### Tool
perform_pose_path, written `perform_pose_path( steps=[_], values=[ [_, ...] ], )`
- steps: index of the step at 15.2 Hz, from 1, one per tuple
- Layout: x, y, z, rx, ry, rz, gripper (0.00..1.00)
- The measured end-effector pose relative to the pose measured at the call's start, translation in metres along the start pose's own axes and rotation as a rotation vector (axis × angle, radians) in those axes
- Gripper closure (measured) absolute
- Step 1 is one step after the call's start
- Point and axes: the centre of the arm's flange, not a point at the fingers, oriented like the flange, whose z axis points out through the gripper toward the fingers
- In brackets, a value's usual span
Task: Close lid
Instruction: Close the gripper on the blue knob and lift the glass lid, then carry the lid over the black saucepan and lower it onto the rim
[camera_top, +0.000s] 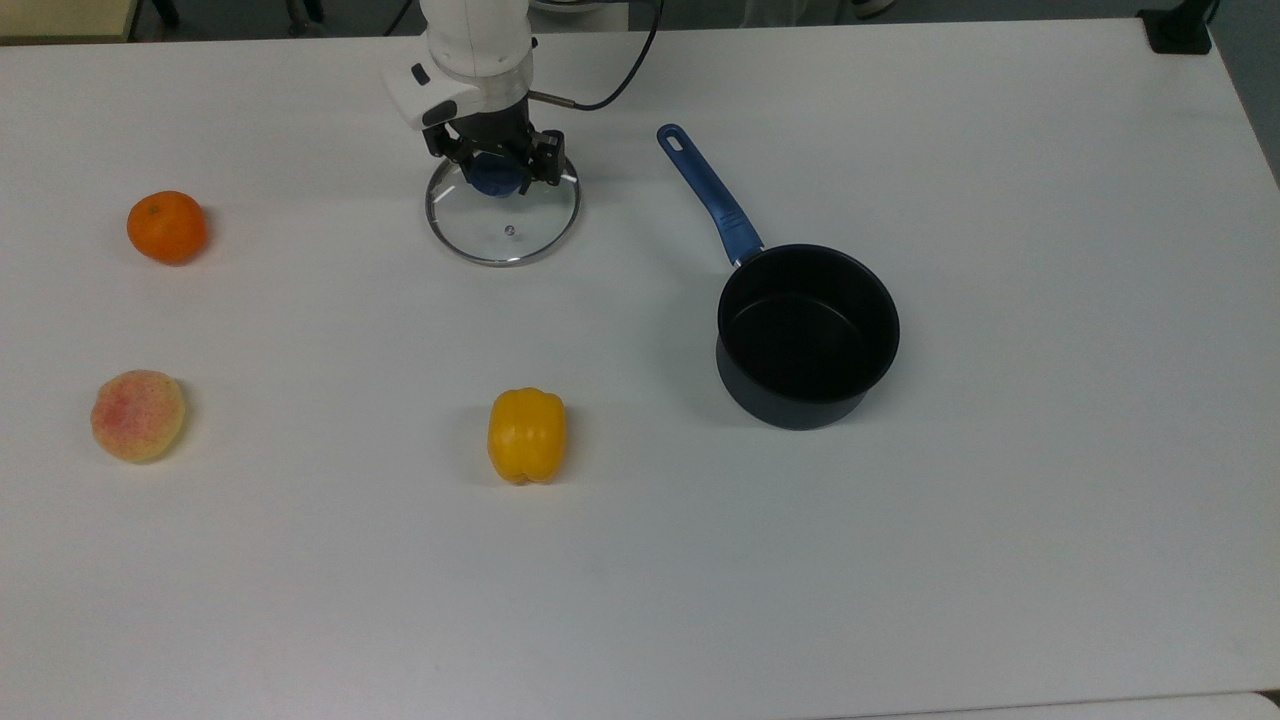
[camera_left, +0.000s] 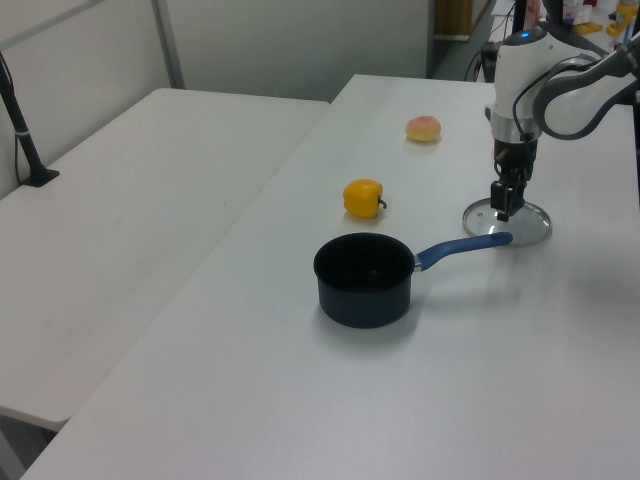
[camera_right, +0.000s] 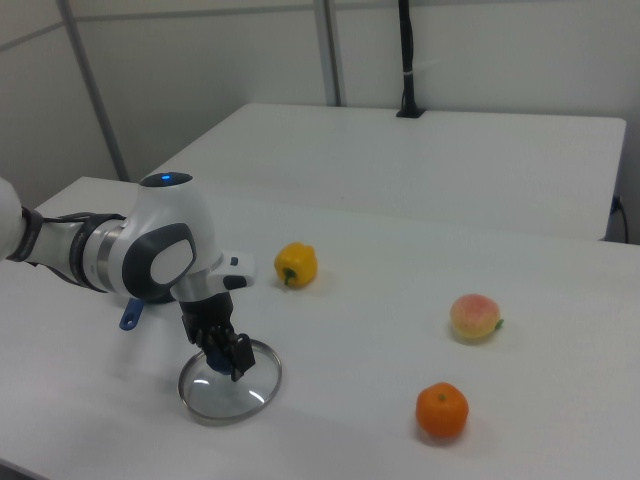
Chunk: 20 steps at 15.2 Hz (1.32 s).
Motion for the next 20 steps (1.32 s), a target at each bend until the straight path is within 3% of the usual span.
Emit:
perform_pose_path(
  steps=[3,5,8,11,16,20],
  values=[
    [0.004,0.001,-0.006,0.003,0.019,0.003,0.56],
    [0.012,0.001,-0.021,0.008,0.052,0.006,0.56],
    [0.036,0.000,-0.078,0.010,0.098,0.012,0.56],
    [0.053,-0.034,-0.135,0.022,0.148,-0.038,0.56],
    [0.079,-0.120,-0.173,0.071,0.079,-0.134,0.56],
    [0.097,-0.168,-0.168,0.096,0.071,-0.187,0.56]
  ],
)
